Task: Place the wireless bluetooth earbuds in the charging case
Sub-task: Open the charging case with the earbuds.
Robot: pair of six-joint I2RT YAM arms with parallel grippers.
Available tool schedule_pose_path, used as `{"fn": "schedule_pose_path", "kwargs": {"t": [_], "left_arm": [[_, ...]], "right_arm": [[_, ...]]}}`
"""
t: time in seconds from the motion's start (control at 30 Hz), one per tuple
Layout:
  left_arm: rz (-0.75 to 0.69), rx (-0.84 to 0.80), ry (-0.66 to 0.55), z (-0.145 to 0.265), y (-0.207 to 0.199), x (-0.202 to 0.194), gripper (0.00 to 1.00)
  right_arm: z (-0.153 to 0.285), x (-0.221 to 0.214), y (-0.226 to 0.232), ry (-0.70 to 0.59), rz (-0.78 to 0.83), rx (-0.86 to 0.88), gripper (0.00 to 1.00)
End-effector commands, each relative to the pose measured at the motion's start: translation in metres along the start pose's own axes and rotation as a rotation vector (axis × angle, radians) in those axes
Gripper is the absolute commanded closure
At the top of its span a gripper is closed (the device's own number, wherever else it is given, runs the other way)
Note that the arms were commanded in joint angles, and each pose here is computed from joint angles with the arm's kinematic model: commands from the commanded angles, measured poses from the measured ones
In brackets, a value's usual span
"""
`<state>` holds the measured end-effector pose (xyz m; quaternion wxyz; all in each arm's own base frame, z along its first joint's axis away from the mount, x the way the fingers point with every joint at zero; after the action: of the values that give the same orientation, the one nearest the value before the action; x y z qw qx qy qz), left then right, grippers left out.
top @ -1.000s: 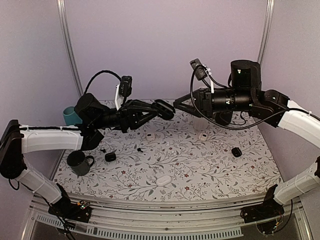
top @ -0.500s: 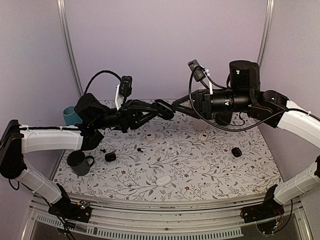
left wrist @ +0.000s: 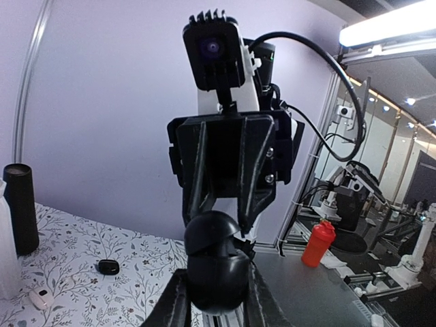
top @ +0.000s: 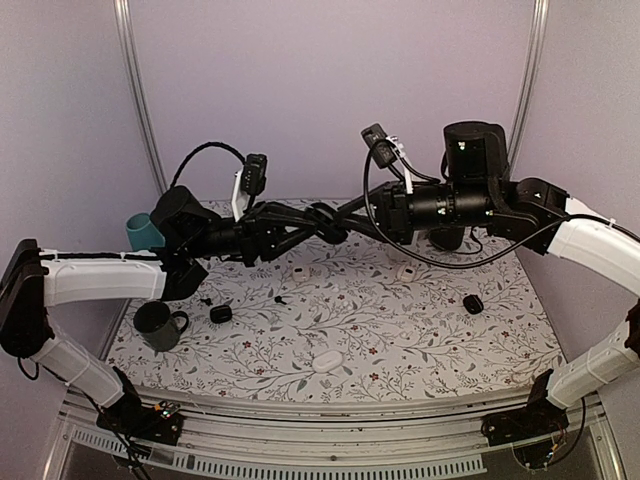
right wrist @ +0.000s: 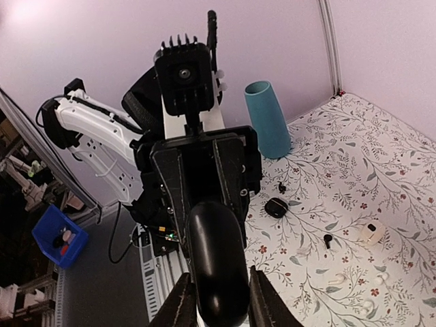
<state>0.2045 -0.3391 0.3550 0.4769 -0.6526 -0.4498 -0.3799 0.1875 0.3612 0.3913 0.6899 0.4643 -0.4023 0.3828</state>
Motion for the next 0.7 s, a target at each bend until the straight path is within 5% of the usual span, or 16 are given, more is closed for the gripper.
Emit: {"fn": "schedule_pose_path", "kwargs": {"t": [0.0, 0.13, 0.67], "left_arm": [[-0.027, -0.017, -0.011, -0.003, -0.002, 0.006, 1.0], [-0.021, -0.029, 0.005, -0.003, -0.003, 0.003, 1.0], [-0.051, -0.109, 0.041, 0.0, -0.017, -0.002, 1.0]], "right_arm": [[0.001, -0.002, 0.009, 0.023, 0.026, 0.019, 0.69], [0.002, -0.002, 0.013, 0.018, 0.047, 0.023, 0.61], [0.009, 0.003, -0.011, 0.015, 0.006, -0.163, 0.6]]}}
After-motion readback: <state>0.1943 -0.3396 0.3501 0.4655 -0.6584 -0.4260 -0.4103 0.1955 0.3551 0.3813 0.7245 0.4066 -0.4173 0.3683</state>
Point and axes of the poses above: each gripper's point midway between its finger pads, its own z axis back along the fingers, its own y axis along the line the jaws close on, x = y × z, the point moved 3 cm from there along z, back along the fingers, and after that the axes turned 1 degree about z, right-handed, at the moved point
